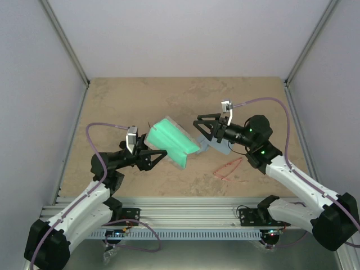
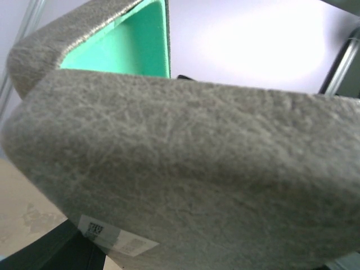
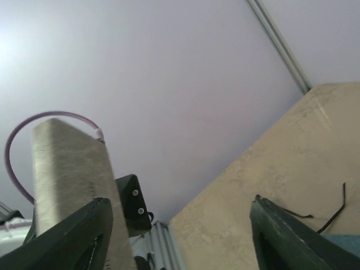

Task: Organize the sunglasses
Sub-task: Open the sunglasses case, then adjust the sunglasses case at the center of the board, then place the sunglasses case at the center of the board.

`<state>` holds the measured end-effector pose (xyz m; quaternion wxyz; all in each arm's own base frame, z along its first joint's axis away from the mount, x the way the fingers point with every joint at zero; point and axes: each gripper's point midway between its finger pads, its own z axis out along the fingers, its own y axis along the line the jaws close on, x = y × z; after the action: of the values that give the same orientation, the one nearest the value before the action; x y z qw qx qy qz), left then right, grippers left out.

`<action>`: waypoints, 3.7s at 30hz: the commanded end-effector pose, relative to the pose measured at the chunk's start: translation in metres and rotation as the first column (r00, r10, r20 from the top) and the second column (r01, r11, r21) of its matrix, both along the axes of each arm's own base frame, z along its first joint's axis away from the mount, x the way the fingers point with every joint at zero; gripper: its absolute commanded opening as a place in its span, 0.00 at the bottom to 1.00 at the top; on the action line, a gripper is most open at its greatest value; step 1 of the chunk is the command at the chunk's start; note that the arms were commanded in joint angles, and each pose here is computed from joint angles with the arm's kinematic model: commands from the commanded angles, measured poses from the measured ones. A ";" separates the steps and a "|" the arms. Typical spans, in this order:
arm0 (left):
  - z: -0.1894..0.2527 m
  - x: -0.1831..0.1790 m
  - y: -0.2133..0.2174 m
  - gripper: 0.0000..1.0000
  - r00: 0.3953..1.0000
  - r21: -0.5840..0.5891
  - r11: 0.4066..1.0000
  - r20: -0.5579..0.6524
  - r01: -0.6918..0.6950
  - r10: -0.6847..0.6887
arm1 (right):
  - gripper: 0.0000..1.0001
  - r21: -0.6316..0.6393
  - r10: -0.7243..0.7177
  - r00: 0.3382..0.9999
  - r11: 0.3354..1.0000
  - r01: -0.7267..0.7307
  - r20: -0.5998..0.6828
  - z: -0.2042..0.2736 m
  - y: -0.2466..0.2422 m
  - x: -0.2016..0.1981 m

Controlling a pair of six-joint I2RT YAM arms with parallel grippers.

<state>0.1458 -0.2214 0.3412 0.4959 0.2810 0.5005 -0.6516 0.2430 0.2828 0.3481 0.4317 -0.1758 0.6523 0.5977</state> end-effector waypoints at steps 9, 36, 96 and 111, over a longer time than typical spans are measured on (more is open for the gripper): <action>0.005 0.027 -0.005 0.51 0.997 0.016 0.997 -0.043 -0.070 0.071 | 0.79 -0.243 0.192 0.914 0.964 -0.107 0.358 -0.001 0.015 -0.037; -0.018 0.063 -0.010 0.94 0.961 0.112 0.981 -0.215 -0.155 0.177 | 0.06 -0.432 0.118 0.927 0.900 0.052 0.357 -0.038 0.010 -0.006; -0.280 0.249 0.032 0.42 0.372 0.834 0.453 -0.331 -0.316 0.867 | 0.06 -0.895 -0.094 0.958 0.344 0.285 0.269 -0.244 0.010 0.048; -0.232 0.203 0.078 0.57 0.219 0.811 0.400 -0.336 -0.427 0.916 | 0.17 -0.832 0.045 0.855 0.264 0.488 0.516 -0.245 0.037 0.100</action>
<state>0.3633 -0.1675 0.1108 0.3665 -0.1234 0.8860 -0.2559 0.3211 0.2984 0.0790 0.4026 -0.4104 0.8179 -0.0223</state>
